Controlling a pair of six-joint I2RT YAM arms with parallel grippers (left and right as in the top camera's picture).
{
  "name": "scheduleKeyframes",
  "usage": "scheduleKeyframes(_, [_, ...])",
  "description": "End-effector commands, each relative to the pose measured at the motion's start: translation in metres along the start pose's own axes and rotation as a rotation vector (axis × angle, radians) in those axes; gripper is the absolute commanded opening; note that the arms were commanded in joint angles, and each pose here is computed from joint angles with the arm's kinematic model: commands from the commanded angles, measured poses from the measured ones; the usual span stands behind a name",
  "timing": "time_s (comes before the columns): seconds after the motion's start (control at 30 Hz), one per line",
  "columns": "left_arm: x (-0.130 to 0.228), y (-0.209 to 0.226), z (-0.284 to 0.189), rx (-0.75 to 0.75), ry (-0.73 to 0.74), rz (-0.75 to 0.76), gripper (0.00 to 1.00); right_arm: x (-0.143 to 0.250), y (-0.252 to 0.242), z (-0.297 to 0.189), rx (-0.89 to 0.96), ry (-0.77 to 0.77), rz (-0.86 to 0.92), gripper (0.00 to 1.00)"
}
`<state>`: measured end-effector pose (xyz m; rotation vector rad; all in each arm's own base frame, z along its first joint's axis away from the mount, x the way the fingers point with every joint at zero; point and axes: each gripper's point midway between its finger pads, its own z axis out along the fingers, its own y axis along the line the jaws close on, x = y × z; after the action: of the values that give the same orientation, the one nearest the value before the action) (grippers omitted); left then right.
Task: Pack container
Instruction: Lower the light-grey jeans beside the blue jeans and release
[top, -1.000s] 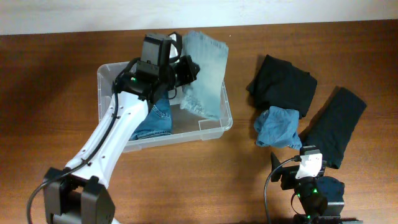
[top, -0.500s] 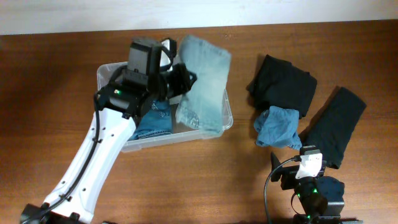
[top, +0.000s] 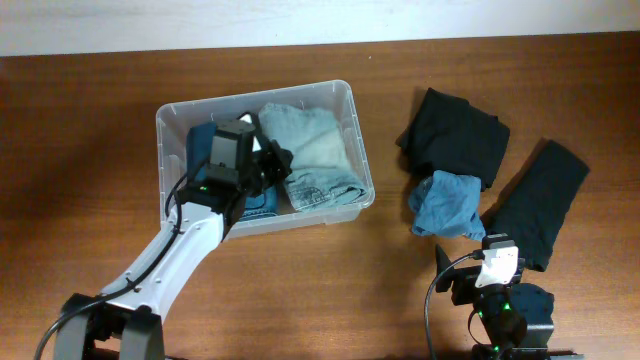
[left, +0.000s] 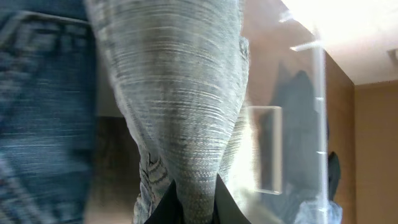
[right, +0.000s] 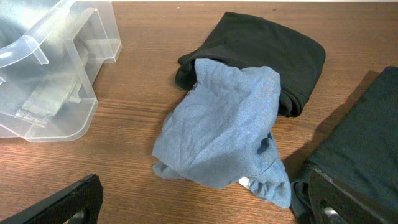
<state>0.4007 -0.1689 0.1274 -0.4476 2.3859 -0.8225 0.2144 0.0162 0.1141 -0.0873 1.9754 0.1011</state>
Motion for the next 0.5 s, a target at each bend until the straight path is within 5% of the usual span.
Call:
scheduleKeyframes(0.0, [-0.009,-0.002,-0.004,0.059,-0.008,0.036,0.0,0.002,0.0,0.001,0.0,0.003,-0.002,0.98])
scheduleKeyframes(0.13, [-0.034,-0.02,-0.013,0.195,-0.057,0.079,0.0,0.002,0.0,0.001,0.0,0.003,-0.002,0.99])
scheduleKeyframes(0.47, [-0.028,-0.001,-0.013,0.14,-0.028,0.213,0.02,0.002,0.0,0.001,0.0,0.003,-0.002,0.98])
